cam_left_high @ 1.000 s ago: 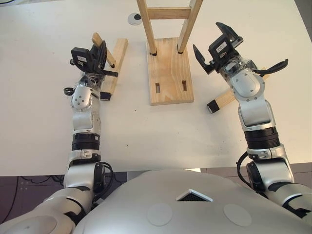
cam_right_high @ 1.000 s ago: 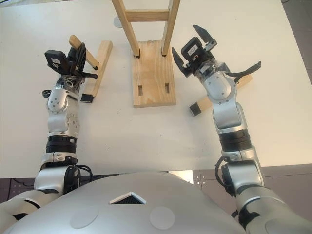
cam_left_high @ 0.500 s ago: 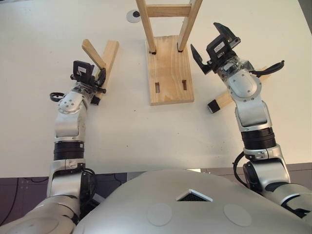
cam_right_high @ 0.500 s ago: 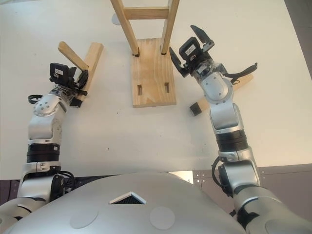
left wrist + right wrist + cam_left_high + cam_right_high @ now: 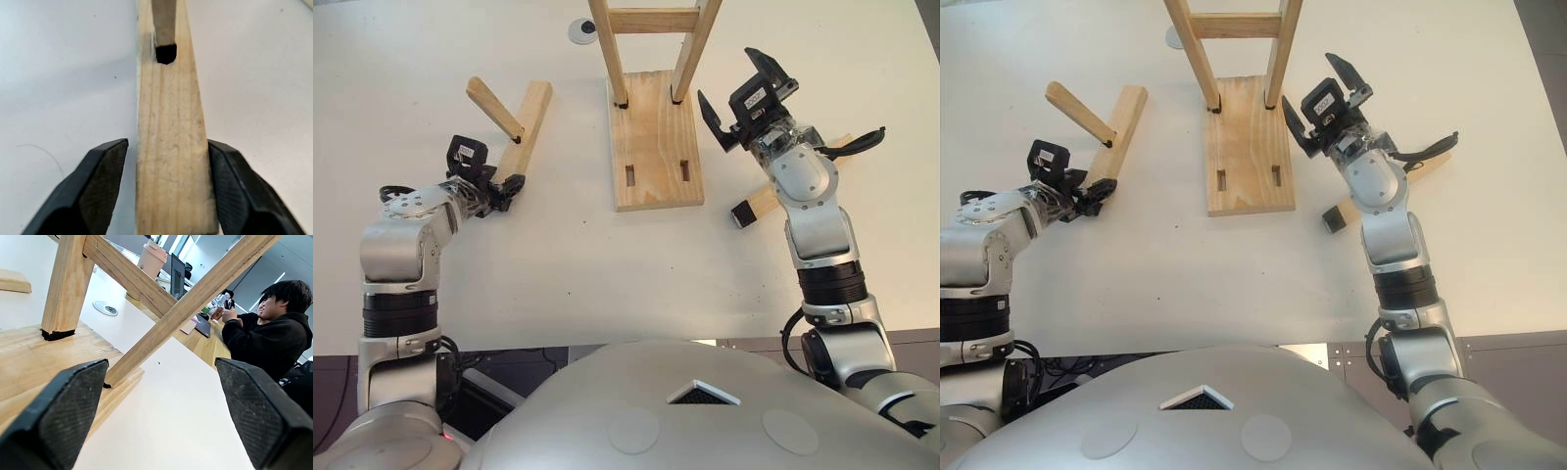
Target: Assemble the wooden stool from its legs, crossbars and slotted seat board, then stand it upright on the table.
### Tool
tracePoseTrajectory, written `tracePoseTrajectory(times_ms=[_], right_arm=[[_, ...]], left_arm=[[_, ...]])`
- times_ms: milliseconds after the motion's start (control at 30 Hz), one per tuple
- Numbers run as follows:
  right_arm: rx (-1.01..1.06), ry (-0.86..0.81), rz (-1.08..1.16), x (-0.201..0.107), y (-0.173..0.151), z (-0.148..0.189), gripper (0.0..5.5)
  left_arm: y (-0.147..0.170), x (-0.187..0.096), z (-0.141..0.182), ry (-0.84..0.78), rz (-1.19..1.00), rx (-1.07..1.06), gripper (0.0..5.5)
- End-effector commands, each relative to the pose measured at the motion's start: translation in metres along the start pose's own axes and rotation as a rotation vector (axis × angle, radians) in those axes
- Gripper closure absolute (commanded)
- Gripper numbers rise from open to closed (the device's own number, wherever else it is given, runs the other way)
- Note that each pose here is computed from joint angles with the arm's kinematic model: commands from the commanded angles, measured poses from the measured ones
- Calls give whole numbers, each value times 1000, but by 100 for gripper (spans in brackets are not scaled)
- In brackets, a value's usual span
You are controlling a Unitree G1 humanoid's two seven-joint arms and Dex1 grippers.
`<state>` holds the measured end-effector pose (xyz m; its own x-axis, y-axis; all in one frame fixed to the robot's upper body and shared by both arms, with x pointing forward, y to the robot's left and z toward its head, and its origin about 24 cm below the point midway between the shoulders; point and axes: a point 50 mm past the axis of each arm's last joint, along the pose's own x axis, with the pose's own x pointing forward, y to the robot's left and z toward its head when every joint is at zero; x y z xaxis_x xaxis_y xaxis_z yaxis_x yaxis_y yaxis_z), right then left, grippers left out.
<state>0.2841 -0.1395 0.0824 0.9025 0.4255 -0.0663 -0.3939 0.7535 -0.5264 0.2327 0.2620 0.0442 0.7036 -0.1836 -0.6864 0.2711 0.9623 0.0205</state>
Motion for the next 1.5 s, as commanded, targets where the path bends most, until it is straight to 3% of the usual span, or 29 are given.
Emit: tracePoseTrajectory(times_ms=[33,100,300,433,600,700,833,1000,1233,1500], right_arm=[[9,-7,-7,3,-3,2,147],[32,-6,-19,4,-6,2,147],[183,19,-49,7,-23,0,147],[453,-2,-24,14,-48,5,147],[971,-162,336,15,-69,39,147],[1179,-316,707,4,-80,74,119],[1253,-393,970,-3,-95,102,44],[1195,-357,1104,-5,-98,118,40],[1165,-355,1110,-2,-105,123,40],[1164,-346,1078,-2,-114,116,176]], left_arm=[[-6,6,-22,85,-19,-47,318],[-10,8,-23,74,-30,-59,350],[-10,9,-3,-83,-49,-121,351],[-13,0,32,-329,-135,-197,351],[-38,-37,91,-780,-456,-292,351],[-71,-61,112,-906,-788,-283,351],[-101,-73,123,-899,-1037,-227,351],[-130,-70,120,-800,-1201,-141,351],[-142,-57,106,-694,-1214,-70,351],[-138,-58,101,-699,-1196,-54,351]])
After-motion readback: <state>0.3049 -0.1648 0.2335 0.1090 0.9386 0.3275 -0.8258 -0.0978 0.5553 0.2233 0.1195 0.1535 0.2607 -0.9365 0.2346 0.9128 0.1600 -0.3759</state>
